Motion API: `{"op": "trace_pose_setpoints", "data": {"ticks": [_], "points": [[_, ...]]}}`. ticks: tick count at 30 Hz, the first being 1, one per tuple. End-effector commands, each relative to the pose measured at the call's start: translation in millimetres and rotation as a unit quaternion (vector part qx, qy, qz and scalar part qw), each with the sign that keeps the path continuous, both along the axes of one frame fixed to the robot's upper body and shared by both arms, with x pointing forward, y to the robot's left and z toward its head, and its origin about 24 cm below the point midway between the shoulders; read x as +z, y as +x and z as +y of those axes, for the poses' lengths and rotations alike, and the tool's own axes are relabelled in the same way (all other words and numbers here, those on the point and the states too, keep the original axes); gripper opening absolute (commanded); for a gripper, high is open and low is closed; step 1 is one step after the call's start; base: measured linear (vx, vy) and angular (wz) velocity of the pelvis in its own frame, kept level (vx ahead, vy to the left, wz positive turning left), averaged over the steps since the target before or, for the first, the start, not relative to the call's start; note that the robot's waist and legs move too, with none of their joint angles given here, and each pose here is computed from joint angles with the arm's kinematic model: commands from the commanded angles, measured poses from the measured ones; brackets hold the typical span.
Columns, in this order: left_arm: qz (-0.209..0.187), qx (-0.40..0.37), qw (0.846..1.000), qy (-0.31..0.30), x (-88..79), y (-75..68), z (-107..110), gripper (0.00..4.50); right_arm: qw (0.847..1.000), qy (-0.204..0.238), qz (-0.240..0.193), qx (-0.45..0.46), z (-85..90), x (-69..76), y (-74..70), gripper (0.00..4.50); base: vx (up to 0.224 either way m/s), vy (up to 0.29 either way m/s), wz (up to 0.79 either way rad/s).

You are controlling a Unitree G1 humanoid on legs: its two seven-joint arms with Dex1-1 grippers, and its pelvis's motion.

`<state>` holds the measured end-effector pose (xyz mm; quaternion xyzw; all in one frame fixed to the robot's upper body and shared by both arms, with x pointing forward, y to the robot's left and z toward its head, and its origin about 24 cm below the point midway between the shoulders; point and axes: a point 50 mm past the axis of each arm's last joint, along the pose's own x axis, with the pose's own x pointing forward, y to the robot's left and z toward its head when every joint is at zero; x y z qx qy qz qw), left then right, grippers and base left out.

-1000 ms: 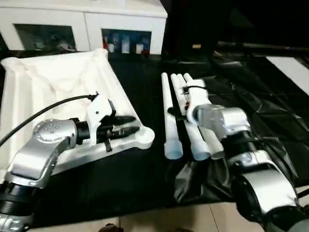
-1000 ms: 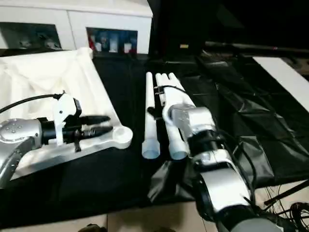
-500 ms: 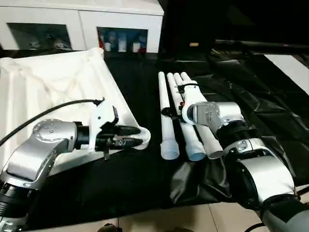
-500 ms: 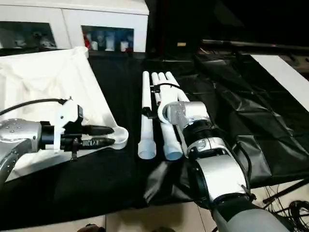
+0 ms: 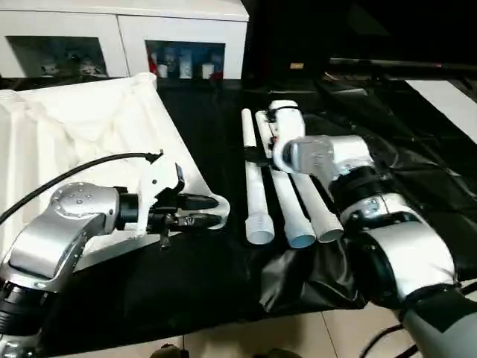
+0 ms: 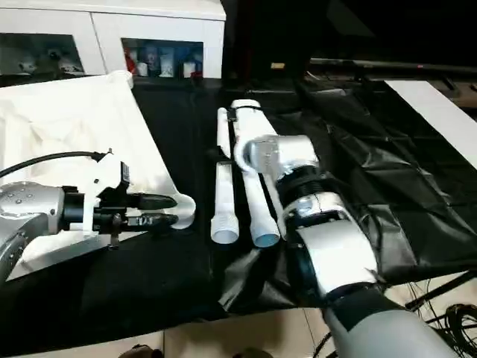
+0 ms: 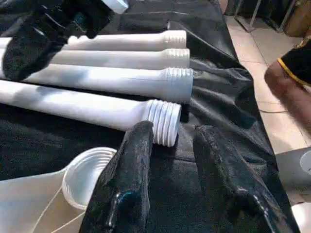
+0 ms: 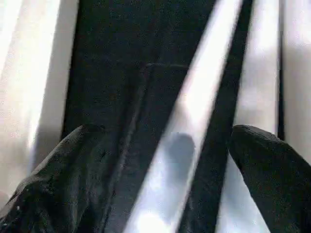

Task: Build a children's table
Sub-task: Pick table leg

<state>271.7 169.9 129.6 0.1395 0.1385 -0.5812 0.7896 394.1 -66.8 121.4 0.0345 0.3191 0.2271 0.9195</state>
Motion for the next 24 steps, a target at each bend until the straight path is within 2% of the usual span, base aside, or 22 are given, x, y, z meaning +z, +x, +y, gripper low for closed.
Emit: {"op": "trace_pose_setpoints", "data": {"ticks": [1, 5, 8, 9, 13, 14, 16, 18, 19, 21, 24], "points": [[-0.001, -0.002, 1.000, 0.004, 2.9, 2.6, -1, 1.61, 1.000, -0.006, 0.019, -0.003, 1.2, -6.9, -1.6, 4.43, 0.000, 0.000, 0.00], [0.004, 0.010, 1.000, -0.003, 2.6, 1.2, -2, 1.61, 0.998, -0.041, 0.030, -0.024, -1.1, -19.9, -3.7, 4.43, 0.000, 0.000, 0.00], [0.000, 0.011, 1.000, -0.003, 2.7, 1.6, -1, 1.61, 0.998, -0.050, 0.029, -0.018, 1.1, -23.1, -5.0, 4.43, 0.000, 0.000, 0.00], [0.000, 0.013, 1.000, -0.004, 2.2, 2.5, -1, 1.89, 0.998, -0.051, 0.032, -0.016, 1.9, -25.3, -5.9, 4.50, 0.000, 0.000, 0.00], [0.012, 0.011, 1.000, -0.007, 1.8, 2.8, -4, 1.99, 0.997, -0.053, 0.055, -0.005, 5.3, -36.9, -11.8, 4.50, 0.000, 0.000, 0.00], [0.012, 0.009, 1.000, -0.008, 2.1, 2.8, -5, 2.25, 0.997, -0.055, 0.059, -0.002, 5.8, -39.9, -13.1, 4.50, 0.000, 0.000, 0.00], [0.012, 0.003, 1.000, 0.004, 0.4, 2.8, -6, 2.38, 0.996, -0.051, 0.075, -0.001, 5.6, -47.4, -16.3, 4.50, 0.000, 0.000, 0.00], [0.012, 0.001, 1.000, 0.008, 0.2, 2.4, -6, 2.43, 0.995, -0.053, 0.079, -0.002, 4.9, -50.5, -17.4, 4.32, 0.000, 0.000, 0.00], [0.012, 0.001, 1.000, 0.008, 0.2, 2.4, -6, 2.70, 0.995, -0.053, 0.079, -0.002, 4.9, -50.5, -17.4, 4.14, 0.000, 0.000, 0.00], [0.011, 0.004, 1.000, 0.006, 1.5, 1.4, -5, 2.79, 0.995, -0.065, 0.077, -0.002, 4.4, -54.0, -18.2, 4.11, 0.000, 0.000, 0.00], [0.010, 0.010, 1.000, 0.011, 1.7, 0.0, -3, 3.12, 0.994, -0.074, 0.078, 0.003, 6.1, -57.5, -20.1, 3.73, 0.000, 0.000, 0.00]]}}
